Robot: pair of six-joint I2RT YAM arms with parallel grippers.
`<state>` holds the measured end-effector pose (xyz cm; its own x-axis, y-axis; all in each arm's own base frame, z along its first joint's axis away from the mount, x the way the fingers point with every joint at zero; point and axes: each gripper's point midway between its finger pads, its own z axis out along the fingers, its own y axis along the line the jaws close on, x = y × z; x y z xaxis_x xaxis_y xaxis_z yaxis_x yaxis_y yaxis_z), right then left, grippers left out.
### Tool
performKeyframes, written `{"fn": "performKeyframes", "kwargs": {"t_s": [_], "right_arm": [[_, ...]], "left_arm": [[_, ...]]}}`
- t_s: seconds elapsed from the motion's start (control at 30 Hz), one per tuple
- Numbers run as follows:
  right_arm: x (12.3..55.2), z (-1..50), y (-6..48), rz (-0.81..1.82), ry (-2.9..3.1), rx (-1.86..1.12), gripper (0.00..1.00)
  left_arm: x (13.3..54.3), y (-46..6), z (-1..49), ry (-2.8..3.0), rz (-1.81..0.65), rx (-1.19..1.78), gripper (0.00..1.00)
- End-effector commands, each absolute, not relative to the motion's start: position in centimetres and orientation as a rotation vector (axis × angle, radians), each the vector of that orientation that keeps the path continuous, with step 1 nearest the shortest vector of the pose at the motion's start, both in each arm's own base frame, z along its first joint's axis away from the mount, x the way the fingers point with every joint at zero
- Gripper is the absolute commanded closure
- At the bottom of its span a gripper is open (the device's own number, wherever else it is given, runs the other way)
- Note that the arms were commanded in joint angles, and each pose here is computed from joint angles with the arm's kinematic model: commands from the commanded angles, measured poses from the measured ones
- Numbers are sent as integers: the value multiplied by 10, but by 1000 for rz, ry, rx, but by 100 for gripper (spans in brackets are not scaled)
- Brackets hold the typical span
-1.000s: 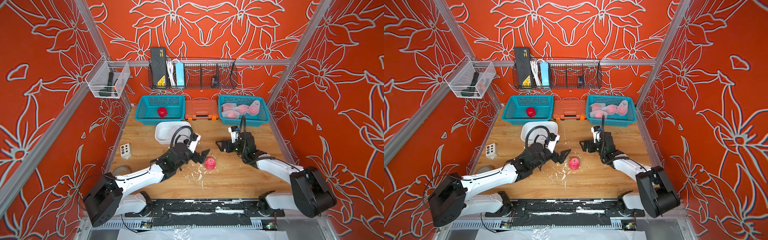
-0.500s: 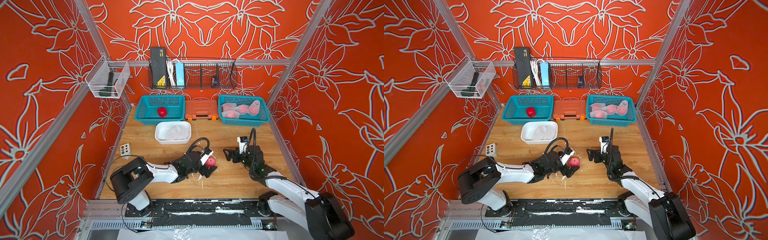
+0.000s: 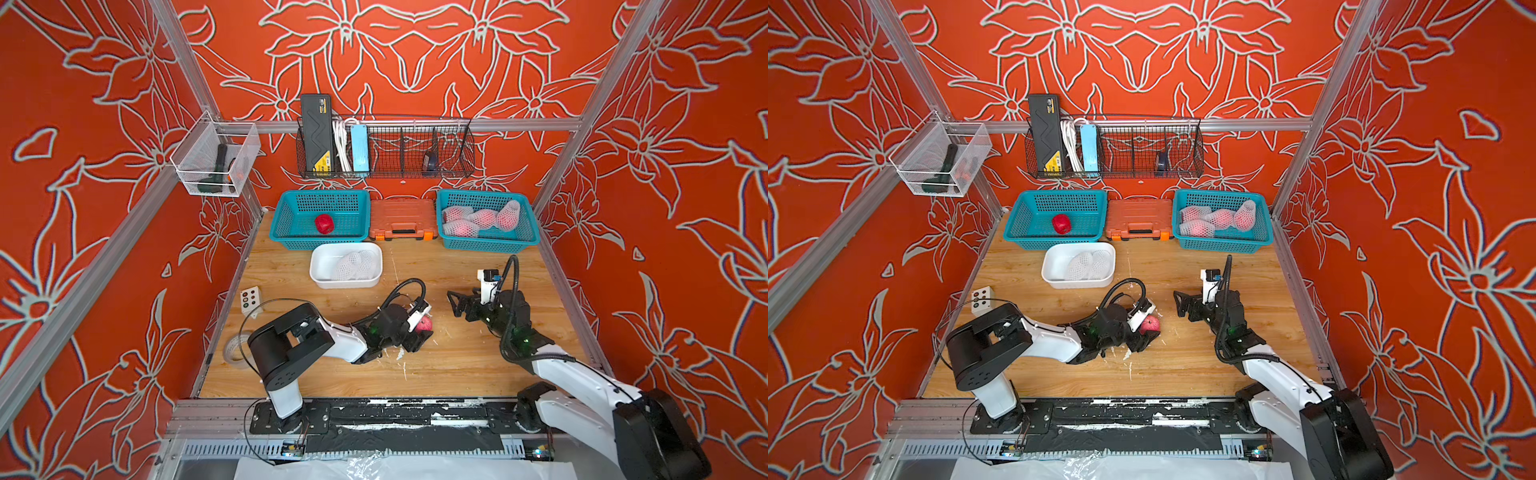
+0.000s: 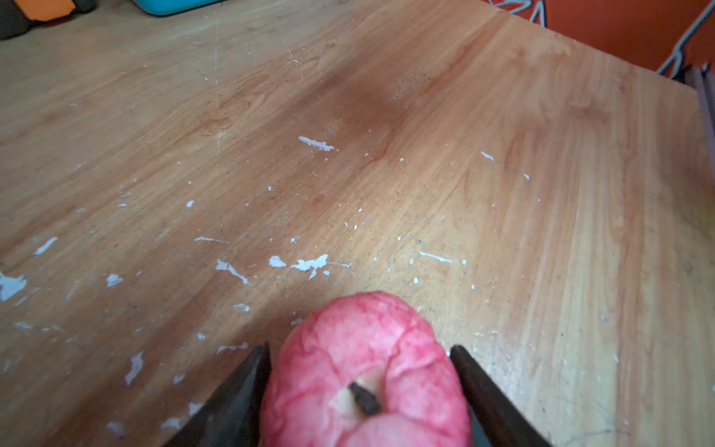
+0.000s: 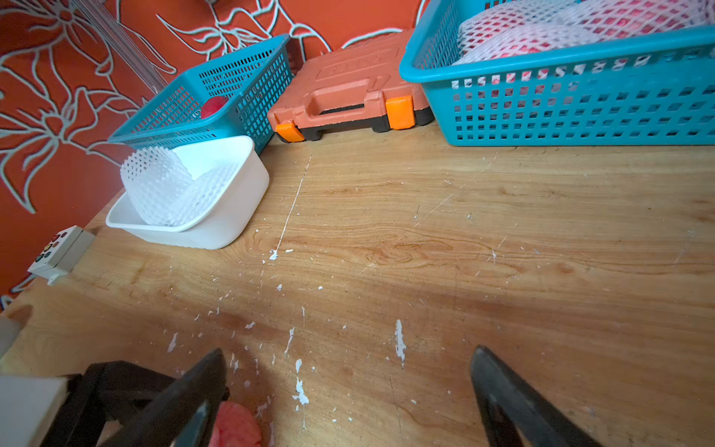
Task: Remove foam nets from apples
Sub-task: Pick up the apple from the center of the board, then place the apple in the basket.
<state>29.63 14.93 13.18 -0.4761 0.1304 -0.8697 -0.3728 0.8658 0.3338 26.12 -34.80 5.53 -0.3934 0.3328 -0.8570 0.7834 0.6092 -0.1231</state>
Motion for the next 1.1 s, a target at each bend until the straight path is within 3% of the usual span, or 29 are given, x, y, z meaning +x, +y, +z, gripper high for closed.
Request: {"fn": "performKeyframes", "kwargs": {"t_s": [0.0,0.3,0.47,0.73,1.07], "right_arm": [[297,133,150,605,1966,-171,2],[293,142,157,650,1914,-206,2],[277,162,177,733,1777,-341,2],[255,172,210,742,1709,-545,2],[255,172,207,718,1720,-531,2]], "left_arm": [[264,-351,75,1900,-673,867,49],[264,-337,131,1775,-662,815,56],[293,-309,189,1709,-700,652,57],[384,-229,264,1666,-573,383,59],[514,-99,263,1772,-357,96,58]]}}
